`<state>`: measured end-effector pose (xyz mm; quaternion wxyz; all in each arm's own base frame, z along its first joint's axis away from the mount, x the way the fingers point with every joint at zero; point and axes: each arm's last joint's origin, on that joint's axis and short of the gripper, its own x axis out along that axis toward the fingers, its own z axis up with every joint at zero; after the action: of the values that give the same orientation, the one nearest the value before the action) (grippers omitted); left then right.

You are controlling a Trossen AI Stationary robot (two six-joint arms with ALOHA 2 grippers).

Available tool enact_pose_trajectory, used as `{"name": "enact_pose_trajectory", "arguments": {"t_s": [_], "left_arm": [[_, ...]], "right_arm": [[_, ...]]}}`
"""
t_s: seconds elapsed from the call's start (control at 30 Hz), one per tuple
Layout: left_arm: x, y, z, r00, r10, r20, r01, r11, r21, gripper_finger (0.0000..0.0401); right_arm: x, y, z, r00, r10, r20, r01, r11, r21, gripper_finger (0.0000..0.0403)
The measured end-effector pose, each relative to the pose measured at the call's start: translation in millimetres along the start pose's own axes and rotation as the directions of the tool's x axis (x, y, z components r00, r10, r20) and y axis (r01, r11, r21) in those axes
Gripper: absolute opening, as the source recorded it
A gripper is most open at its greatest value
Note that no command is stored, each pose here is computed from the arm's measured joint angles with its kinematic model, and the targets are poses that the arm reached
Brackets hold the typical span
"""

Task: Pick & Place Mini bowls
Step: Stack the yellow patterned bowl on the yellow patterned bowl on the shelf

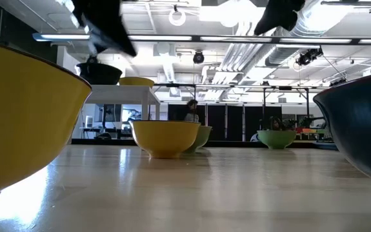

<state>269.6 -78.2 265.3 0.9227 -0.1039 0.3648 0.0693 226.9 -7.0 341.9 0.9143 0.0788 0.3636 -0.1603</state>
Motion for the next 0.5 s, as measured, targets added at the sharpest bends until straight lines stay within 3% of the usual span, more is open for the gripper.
{"name": "enact_pose_trajectory", "arguments": {"t_s": [0.2, 0.3, 0.5], "left_arm": [[22, -28, 32, 0.998, 0.043, -0.048, -0.032, 0.978, 0.206, 0.0024], [39, -38, 40, 0.989, 0.085, -0.123, -0.047, 0.957, 0.287, 0.0057], [72, -49, 40, 0.963, 0.144, -0.228, -0.062, 0.942, 0.329, 0.0138]], "right_arm": [[-11, -6, -2, 1.0, 0.026, 0.002, -0.026, 0.999, -0.032, 0.0004], [-3, -5, -8, 0.999, 0.032, 0.017, -0.032, 0.999, -0.028, 0.0002], [25, -4, -37, 0.983, 0.136, 0.12, -0.142, 0.989, 0.046, 0.0001]]}}
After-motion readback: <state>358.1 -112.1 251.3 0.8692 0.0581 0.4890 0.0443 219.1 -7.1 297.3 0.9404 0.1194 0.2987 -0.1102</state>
